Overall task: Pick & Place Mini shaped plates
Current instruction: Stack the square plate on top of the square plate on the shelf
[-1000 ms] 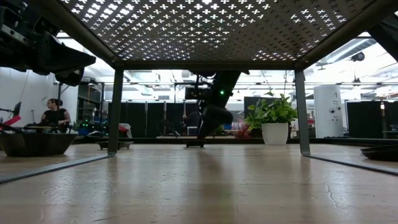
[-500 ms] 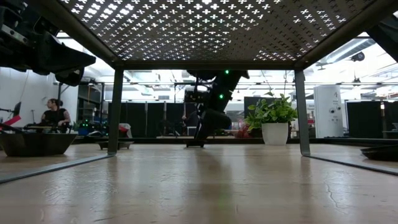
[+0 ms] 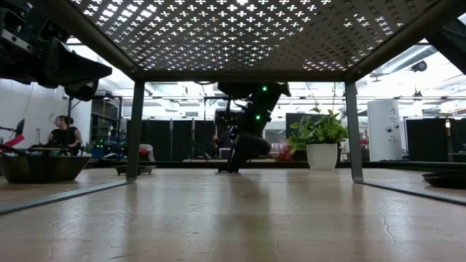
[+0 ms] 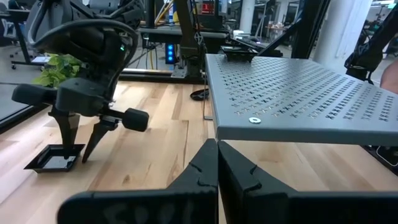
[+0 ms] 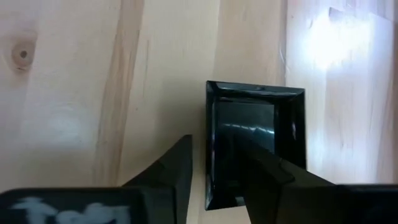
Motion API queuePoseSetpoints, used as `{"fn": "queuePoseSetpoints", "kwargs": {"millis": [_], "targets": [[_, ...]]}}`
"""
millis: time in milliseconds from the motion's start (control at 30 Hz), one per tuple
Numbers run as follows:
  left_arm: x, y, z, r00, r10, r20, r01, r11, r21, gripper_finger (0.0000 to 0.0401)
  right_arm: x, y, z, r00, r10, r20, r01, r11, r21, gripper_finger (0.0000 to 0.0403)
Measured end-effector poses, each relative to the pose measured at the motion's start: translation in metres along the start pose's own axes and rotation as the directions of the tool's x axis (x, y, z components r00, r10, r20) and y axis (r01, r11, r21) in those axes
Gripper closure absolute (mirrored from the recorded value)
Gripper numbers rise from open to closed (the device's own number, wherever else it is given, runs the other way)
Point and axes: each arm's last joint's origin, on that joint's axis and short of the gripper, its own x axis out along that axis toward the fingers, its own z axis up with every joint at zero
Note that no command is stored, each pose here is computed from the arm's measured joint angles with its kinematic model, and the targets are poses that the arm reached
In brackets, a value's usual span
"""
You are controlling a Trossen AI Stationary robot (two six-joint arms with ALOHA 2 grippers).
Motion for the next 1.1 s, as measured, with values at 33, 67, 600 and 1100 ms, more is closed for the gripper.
{"fn": "queuePoseSetpoints", "kwargs": {"millis": [33, 67, 600, 1100], "targets": [[0.0, 0.0, 0.0, 1.0, 0.0, -0.001, 0.0, 1.0, 0.0, 0.0401, 0.0, -0.001, 0.0, 1.0, -0.004, 0.004, 0.004, 1.0, 0.003, 0.0295], [0.0, 0.0, 0.0, 1.0, 0.0, 0.0, 0.0, 1.0, 0.0, 0.0401, 0.001, -0.001, 0.0, 1.0, -0.003, 0.005, 0.003, 1.0, 0.005, 0.0298], [0.0, 0.0, -0.001, 1.0, 0.001, -0.007, -0.001, 1.0, 0.002, 0.0401, -0.003, -0.002, 0.001, 1.0, -0.023, 0.003, 0.023, 0.999, 0.025, 0.0393], [0.0, 0.0, -0.001, 1.0, 0.001, -0.009, -0.001, 1.0, 0.002, 0.0401, -0.044, -0.004, 0.015, 0.997, -0.062, 0.048, 0.058, 0.996, 0.068, 0.0394]]}}
